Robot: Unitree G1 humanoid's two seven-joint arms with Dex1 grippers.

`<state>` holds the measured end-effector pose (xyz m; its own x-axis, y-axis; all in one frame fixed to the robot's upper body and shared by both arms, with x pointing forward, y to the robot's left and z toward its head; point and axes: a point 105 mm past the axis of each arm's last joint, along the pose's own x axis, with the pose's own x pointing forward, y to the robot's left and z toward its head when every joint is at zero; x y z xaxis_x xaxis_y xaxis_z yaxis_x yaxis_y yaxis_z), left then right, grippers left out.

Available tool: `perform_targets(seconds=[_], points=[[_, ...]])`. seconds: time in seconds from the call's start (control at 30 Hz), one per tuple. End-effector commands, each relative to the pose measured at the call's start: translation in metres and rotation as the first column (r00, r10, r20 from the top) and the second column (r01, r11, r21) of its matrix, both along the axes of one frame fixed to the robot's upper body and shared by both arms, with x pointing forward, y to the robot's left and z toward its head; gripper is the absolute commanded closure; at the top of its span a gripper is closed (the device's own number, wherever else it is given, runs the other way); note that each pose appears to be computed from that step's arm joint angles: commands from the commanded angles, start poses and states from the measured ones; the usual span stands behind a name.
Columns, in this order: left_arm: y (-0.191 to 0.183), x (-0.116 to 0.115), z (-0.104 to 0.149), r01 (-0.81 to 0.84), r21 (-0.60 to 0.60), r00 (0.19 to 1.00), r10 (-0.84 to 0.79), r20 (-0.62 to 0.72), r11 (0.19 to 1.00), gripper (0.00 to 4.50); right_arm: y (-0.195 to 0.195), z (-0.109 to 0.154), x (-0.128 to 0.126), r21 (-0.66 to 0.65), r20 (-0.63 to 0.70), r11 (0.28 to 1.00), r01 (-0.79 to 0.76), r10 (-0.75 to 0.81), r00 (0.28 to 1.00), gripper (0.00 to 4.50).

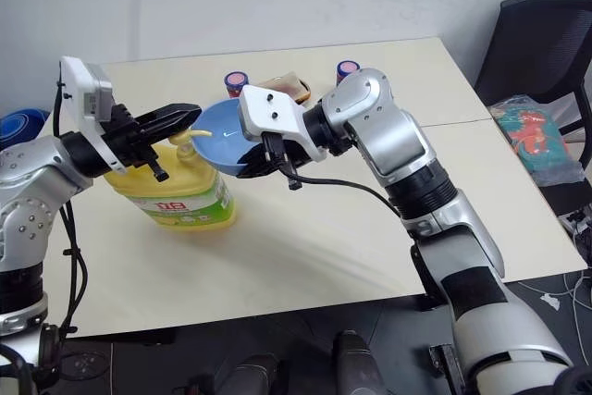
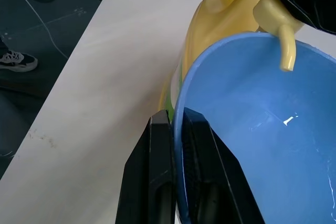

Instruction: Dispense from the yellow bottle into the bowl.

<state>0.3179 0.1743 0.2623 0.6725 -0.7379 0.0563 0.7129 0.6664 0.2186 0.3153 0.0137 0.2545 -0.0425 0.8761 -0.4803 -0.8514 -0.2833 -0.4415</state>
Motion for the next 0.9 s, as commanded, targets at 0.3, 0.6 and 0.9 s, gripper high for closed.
perform_targets(seconds=[0.3, 0.6, 0.9], points=[[0.013, 0.007, -0.077, -0.066, 0.024, 0.954, 0.07, -0.291, 0.998, 4.45, 0.003, 0.008, -0.006, 0.044, 0.021, 0.999, -0.03, 0.03, 0.999, 4.5], [0.01, 0.006, -0.086, -0.052, 0.013, 0.95, 0.054, -0.309, 0.999, 4.45, 0.005, 0.005, -0.005, 0.048, 0.008, 0.999, -0.026, 0.026, 1.0, 4.5], [0.003, -0.003, -0.005, 0.063, -0.218, 0.996, -0.074, -0.042, 0.974, 4.45, -0.006, 0.004, 0.005, 0.096, 0.018, 0.995, 0.012, -0.014, 1.0, 4.5]])
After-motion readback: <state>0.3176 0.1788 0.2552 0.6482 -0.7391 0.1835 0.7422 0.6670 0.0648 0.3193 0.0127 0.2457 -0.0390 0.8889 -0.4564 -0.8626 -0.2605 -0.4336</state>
